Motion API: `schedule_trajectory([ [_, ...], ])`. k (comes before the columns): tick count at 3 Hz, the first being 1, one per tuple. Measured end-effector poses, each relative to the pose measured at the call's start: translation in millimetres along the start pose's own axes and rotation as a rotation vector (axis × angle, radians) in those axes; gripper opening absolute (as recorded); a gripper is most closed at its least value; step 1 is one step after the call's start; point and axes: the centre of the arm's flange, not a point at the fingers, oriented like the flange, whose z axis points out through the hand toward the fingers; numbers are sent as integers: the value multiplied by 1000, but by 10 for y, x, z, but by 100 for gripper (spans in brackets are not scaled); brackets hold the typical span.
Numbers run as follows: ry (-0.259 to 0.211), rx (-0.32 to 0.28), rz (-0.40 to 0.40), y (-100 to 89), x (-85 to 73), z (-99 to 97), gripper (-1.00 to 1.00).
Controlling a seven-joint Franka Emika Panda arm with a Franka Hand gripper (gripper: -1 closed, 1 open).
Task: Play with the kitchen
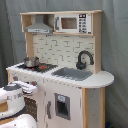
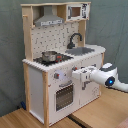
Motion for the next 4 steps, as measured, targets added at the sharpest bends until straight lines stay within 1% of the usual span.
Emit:
schedule_trajectory([
  [1, 53, -15, -48, -49, 48, 67, 100],
  [2, 104, -27, -54, -113, 51, 164, 100],
  [3, 133, -55, -22, -32, -8, 244, 100],
  [4, 131, -53, -22, -41, -18, 247, -100],
])
